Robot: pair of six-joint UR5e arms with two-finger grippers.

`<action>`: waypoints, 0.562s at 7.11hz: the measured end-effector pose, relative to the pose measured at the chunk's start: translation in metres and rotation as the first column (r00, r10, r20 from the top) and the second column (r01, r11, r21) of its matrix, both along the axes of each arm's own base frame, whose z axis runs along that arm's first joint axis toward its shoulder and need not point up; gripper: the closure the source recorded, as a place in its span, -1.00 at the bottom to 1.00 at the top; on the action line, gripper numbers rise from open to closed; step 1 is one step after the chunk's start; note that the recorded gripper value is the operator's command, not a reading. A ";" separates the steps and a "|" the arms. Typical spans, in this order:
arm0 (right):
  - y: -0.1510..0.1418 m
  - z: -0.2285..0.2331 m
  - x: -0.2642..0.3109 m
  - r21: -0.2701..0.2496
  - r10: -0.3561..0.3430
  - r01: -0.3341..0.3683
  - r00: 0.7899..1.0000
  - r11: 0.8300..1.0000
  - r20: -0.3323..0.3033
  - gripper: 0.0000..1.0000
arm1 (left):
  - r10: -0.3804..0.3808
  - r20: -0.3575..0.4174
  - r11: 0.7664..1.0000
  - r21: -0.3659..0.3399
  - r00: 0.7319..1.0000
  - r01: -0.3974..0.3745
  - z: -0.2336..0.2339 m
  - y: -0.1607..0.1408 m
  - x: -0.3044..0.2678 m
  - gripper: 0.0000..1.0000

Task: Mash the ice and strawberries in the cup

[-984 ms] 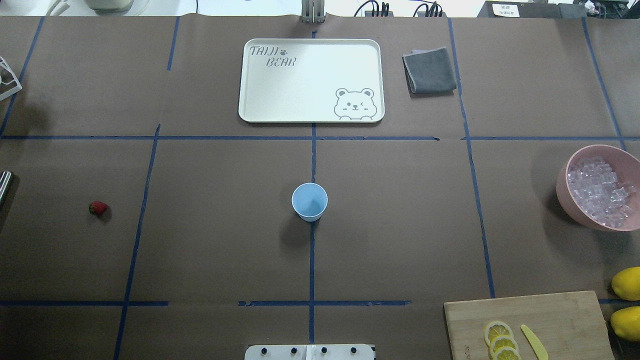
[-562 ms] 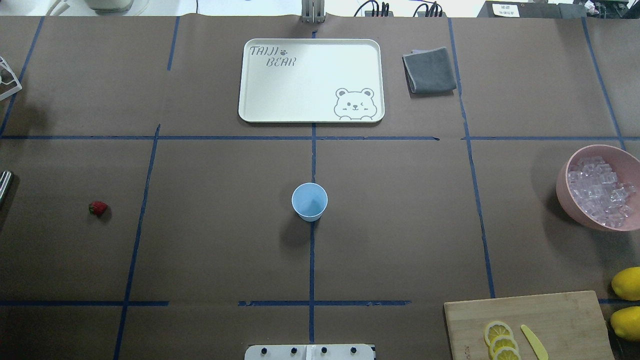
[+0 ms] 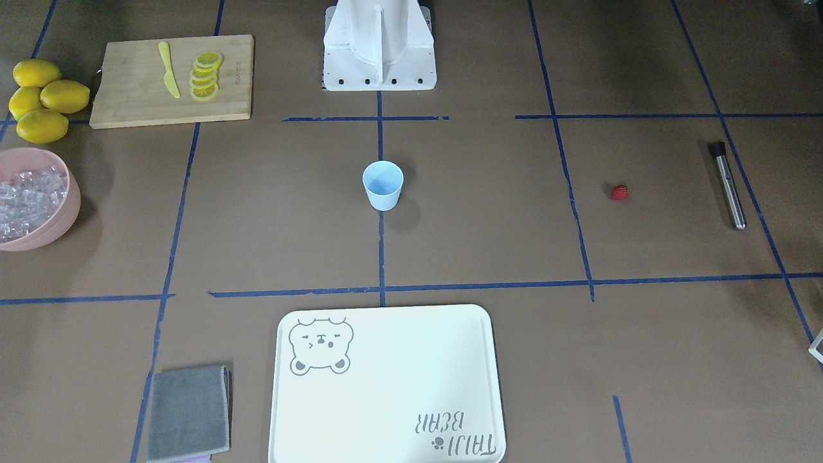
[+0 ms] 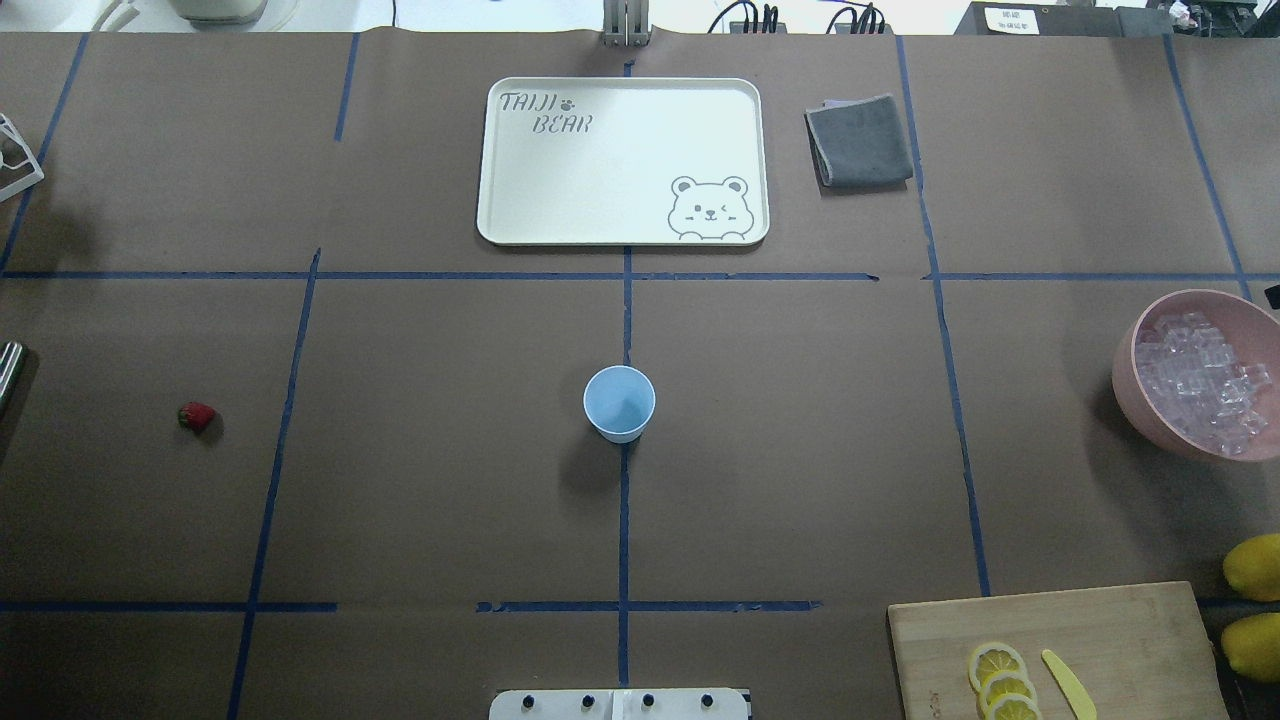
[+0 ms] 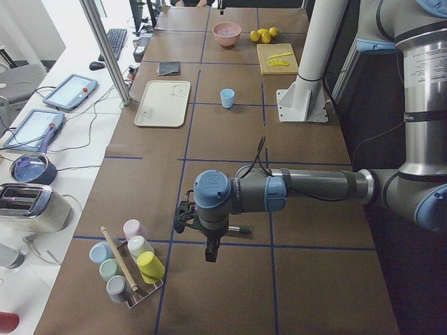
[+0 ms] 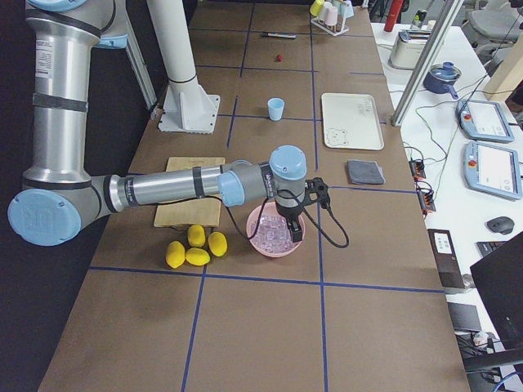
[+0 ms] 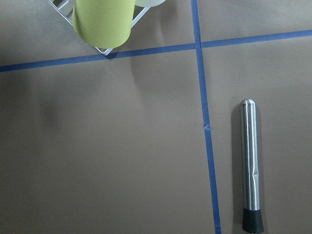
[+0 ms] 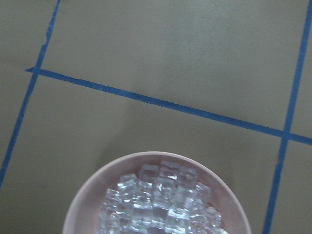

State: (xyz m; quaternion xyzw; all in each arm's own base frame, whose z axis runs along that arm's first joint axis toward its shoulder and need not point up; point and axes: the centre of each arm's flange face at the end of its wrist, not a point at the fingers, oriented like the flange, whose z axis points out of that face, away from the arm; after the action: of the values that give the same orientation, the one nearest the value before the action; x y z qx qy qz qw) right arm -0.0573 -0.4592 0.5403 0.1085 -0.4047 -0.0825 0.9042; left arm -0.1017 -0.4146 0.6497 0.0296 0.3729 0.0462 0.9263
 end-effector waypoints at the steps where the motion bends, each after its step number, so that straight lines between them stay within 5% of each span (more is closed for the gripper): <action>1: 0.005 -0.006 -0.032 -0.021 0.020 -0.019 1.000 1.000 0.016 -0.97 | 0.000 0.000 1.000 0.000 1.000 0.000 0.000 0.000 0.000 -1.00; 4: 0.031 0.007 -0.086 -0.038 0.029 -0.030 0.999 0.999 -0.018 -0.79 | 0.000 0.000 1.000 0.000 1.000 0.000 0.001 0.000 0.000 -1.00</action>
State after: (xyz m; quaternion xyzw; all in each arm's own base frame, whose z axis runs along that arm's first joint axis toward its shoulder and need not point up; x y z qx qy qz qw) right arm -0.1437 -0.4282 0.5472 0.0964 -0.3969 -0.0625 0.9107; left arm -0.1017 -0.4145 0.6503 0.0293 0.3729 0.0464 0.9262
